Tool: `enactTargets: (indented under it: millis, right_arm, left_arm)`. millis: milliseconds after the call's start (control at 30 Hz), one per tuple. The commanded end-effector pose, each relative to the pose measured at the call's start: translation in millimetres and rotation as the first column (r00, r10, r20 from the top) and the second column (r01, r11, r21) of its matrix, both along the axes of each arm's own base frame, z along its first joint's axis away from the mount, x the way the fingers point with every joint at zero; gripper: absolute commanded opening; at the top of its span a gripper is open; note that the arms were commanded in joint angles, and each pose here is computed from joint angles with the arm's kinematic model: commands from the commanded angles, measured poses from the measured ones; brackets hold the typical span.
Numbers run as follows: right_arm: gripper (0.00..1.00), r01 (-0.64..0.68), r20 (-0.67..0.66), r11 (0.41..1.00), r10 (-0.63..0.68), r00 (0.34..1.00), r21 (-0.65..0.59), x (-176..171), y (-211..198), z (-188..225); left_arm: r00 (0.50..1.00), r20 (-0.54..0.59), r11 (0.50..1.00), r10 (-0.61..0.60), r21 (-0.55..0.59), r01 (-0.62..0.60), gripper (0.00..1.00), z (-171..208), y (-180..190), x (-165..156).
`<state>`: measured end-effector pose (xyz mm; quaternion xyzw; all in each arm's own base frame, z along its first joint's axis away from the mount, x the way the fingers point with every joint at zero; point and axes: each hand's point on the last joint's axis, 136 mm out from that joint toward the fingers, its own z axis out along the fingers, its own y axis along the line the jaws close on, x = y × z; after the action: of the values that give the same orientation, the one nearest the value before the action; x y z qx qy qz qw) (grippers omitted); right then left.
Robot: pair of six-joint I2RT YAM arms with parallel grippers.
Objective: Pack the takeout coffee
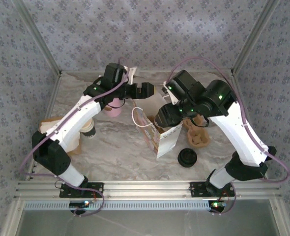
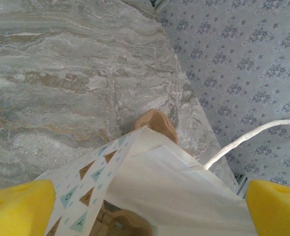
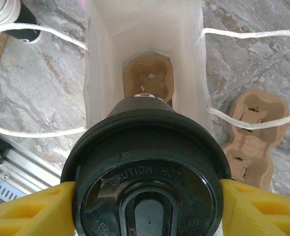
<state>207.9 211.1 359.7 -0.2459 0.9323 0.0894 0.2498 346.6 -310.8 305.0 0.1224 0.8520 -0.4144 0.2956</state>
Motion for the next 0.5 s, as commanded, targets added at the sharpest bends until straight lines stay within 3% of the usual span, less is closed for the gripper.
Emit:
enactTargets:
  millis: [0,467]
  right_arm:
    - [0.70,-0.032,-0.158,0.983,0.003,0.987,-0.183,-25,-30,-30]
    - [0.70,-0.039,-0.221,0.960,-0.024,0.975,-0.276,-10,-23,-58]
  left_arm:
    - [0.998,0.054,0.999,0.012,-0.040,-0.010,0.99,24,9,-6]
    - [0.996,0.066,0.998,0.060,-0.041,-0.057,1.00,27,42,-27]
